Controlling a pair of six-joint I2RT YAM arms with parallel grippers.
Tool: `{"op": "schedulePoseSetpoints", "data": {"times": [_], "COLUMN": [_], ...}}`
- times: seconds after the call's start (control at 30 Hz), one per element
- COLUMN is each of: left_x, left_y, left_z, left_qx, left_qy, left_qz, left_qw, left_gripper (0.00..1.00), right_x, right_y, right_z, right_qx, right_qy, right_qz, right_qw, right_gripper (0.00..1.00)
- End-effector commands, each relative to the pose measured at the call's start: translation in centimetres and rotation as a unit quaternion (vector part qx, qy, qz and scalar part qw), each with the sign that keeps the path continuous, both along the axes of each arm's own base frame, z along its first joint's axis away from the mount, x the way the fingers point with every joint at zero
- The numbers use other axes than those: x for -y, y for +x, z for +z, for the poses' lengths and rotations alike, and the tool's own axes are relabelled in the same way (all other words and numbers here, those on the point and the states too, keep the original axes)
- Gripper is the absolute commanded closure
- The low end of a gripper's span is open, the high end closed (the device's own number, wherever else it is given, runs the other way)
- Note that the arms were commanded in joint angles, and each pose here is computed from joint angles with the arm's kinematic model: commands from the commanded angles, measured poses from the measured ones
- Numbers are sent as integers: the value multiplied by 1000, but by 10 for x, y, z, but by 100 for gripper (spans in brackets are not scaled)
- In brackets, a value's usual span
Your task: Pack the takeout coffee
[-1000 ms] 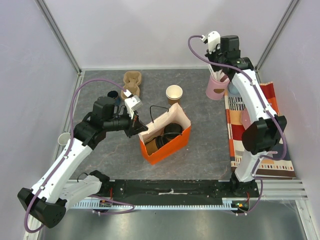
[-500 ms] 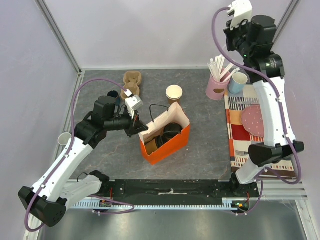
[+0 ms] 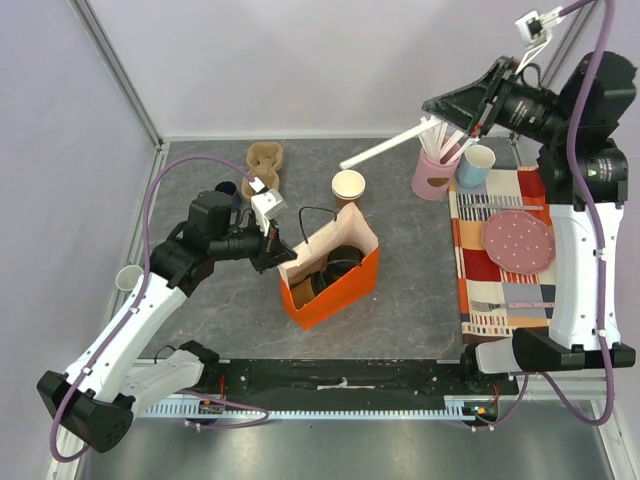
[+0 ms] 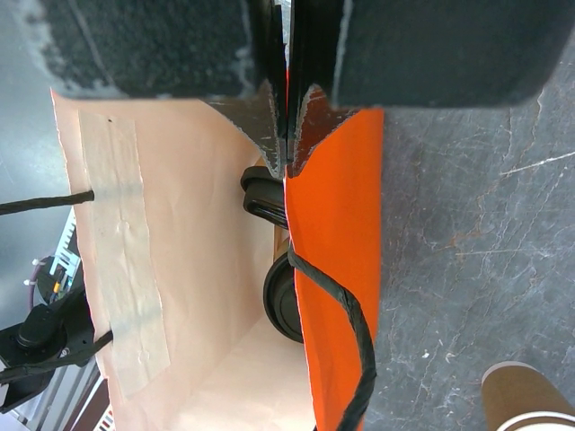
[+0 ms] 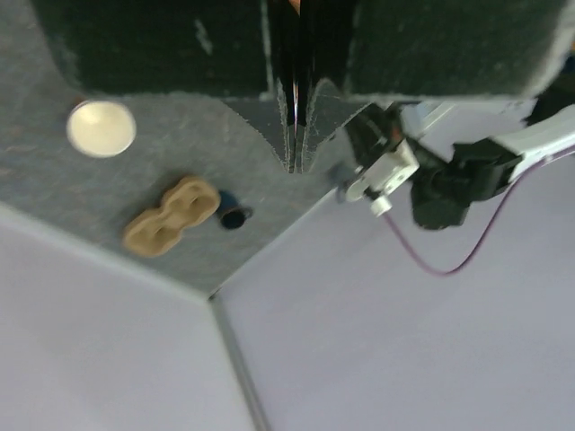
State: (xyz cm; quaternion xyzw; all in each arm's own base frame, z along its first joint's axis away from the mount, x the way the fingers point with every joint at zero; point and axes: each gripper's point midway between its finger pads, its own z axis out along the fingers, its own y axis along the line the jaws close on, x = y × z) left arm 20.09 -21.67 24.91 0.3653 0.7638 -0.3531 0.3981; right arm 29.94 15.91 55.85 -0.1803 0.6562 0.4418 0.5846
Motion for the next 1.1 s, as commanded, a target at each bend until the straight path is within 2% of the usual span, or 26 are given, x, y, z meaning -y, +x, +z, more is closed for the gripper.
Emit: {"op": "schedulePoseSetpoints", "data": {"times": [0.0, 0.13, 0.3, 0.53, 0.93, 1.07], "left_x": [2, 4, 4, 4, 4, 4], "left_y": [2, 6, 8, 11, 11, 10], "left_z": [4, 8, 6, 9, 12, 13], "left_qx": [-4, 0, -2, 0, 3, 5], "left_qy": [1, 0, 4, 3, 4, 3], "left_qz": [1, 3, 4, 7, 7, 6], "left_qw": [1000, 1000, 1000, 1000, 1000, 1000], "left_gripper": [98, 98, 98, 98, 98, 98], "right_x": [-18, -16, -23, -63, -87, -88], "right_y": [-27, -29, -31, -28, -25, -26], "right_z": [-30, -80, -113, -159, -193, -197], "right_qx": [-94, -146, -177, -198, -200, -199], "right_qy": [25, 9, -6, -87, -116, -129], "right_qz": [110, 103, 116, 126, 117, 116], "right_qw": [989, 984, 977, 968, 966, 964], "right_gripper": [100, 100, 100, 100, 100, 81]}}
